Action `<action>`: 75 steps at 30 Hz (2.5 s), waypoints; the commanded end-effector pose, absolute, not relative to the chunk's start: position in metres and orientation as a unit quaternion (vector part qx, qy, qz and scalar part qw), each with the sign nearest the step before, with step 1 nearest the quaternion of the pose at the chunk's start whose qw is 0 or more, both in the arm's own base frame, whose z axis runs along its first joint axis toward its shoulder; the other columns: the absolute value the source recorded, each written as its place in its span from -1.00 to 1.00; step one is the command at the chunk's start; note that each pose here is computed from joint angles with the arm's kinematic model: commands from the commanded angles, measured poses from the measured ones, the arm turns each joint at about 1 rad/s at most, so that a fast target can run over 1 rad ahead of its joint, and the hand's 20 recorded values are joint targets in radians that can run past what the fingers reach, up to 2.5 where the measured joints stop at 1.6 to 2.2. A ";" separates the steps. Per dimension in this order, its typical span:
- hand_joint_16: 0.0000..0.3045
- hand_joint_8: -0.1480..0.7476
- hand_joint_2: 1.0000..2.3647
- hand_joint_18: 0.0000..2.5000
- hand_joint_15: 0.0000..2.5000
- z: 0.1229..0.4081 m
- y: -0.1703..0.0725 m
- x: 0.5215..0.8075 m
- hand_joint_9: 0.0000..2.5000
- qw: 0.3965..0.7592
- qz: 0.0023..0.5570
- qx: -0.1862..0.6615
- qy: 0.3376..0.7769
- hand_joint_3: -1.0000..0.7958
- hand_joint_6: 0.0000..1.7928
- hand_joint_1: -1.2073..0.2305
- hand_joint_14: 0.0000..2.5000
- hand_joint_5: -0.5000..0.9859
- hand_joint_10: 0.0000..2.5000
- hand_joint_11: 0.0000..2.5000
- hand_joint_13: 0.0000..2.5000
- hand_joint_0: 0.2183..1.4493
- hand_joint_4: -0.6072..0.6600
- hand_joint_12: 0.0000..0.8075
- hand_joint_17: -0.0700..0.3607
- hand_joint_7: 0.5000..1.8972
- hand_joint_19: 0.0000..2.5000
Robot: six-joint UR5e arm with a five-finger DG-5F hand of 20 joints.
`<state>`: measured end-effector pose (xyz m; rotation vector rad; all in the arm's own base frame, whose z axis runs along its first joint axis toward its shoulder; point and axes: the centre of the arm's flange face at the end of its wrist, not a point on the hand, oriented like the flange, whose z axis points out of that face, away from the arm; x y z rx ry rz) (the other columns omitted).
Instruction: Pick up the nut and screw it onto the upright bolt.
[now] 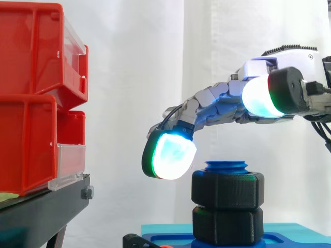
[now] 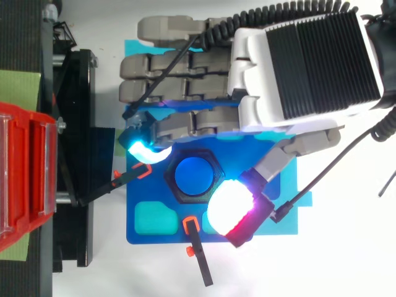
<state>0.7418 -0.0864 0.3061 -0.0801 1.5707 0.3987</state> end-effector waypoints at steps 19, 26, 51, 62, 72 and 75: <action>-0.70 -0.14 -1.00 -1.00 -1.00 0.302 -0.083 0.741 -0.68 0.682 0.183 -0.030 0.707 -0.44 -0.44 0.51 -1.00 -0.47 -1.00 -1.00 -0.91 -0.61 0.30 -0.19 -0.20 -0.20 -1.00; -0.72 -0.12 -1.00 -1.00 -1.00 0.303 -0.088 0.739 -0.60 0.680 0.182 -0.029 0.710 -0.44 -0.44 0.41 -1.00 -0.42 -1.00 -1.00 -0.84 -0.59 0.24 -0.23 -0.23 0.01 -1.00; -0.83 -0.12 -1.00 -0.77 -1.00 0.303 -0.109 0.735 -0.19 0.682 0.179 -0.025 0.709 -0.44 -0.17 0.26 -1.00 -0.34 -1.00 -1.00 -0.50 -0.54 0.10 -0.43 -0.41 -0.22 -1.00; -0.78 -0.14 -1.00 -0.78 -0.99 0.316 -0.121 0.737 -0.22 0.689 0.183 -0.030 0.700 -0.44 -0.44 0.29 -1.00 -0.38 -1.00 -1.00 -0.53 -0.57 0.23 -0.36 -0.33 0.20 -1.00; -0.74 -0.14 -1.00 -0.88 -1.00 0.329 -0.134 0.738 -0.40 0.698 0.188 -0.040 0.690 -0.44 -0.44 0.32 -1.00 -0.50 -1.00 -1.00 -0.65 -0.59 0.34 -0.28 -0.26 -0.44 -1.00; -0.73 -0.16 -1.00 -0.93 -1.00 0.328 -0.127 0.740 -0.47 0.700 0.190 -0.043 0.687 -0.44 -0.44 0.34 -1.00 -0.52 -1.00 -1.00 -0.70 -0.60 0.31 -0.26 -0.24 -0.60 -1.00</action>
